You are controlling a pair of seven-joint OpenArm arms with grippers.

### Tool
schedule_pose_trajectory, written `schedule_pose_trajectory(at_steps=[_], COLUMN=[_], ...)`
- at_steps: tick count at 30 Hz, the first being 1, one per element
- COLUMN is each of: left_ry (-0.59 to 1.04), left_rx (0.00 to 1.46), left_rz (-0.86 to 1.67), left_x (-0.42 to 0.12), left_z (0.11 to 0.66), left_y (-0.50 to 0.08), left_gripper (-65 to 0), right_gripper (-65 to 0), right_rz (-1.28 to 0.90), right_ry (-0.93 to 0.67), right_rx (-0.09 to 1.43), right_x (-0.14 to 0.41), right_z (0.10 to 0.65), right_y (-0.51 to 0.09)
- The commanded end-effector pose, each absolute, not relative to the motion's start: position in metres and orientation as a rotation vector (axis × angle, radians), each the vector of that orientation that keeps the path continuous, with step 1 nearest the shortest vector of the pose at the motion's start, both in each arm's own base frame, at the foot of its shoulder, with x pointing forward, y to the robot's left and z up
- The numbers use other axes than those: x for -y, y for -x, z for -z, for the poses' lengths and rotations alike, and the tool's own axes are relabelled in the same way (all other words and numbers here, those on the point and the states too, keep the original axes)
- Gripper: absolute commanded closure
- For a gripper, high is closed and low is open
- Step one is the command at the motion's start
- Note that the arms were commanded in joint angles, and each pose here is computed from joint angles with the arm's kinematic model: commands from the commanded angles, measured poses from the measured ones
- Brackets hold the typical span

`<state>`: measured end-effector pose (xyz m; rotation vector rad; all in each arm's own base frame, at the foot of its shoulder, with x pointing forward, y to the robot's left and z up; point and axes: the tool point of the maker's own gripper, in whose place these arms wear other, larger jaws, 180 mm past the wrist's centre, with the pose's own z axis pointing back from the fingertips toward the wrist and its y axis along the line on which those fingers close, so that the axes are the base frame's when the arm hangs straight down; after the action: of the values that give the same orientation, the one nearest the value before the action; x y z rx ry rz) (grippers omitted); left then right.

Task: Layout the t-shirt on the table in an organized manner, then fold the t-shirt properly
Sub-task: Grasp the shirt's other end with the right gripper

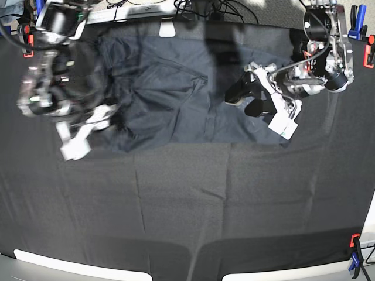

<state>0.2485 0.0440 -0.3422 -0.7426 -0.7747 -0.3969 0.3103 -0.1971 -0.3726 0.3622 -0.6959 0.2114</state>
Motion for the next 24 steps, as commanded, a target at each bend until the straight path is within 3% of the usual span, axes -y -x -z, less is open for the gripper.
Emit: schedule_pose_trajectory(at_steps=[1,5,11,24], left_ry=[0.762,0.762,0.762,0.761], left_rx=[0.819,0.819,0.819,0.818], left_rz=[0.402,0.402,0.402,0.402], left_x=[-0.042,-0.042,-0.042,-0.042], left_z=[0.33,0.33,0.33,0.33], left_y=[-0.254,-0.254,-0.254,-0.254], left_gripper=[-38.5,-38.5,-38.5,-38.5], right_gripper=[-37.0,-37.0,-37.0,-37.0], right_rz=[-0.232,-0.152,-0.117,-0.039], right_ry=[-0.343,-0.254,-0.185,-0.288], right_rx=[0.78,0.865,0.838,0.739], right_x=[0.206,0.242,0.262,0.247], right_z=[0.35,0.337,0.344,0.388], right_y=[-0.323,-0.329,-0.322,-0.31])
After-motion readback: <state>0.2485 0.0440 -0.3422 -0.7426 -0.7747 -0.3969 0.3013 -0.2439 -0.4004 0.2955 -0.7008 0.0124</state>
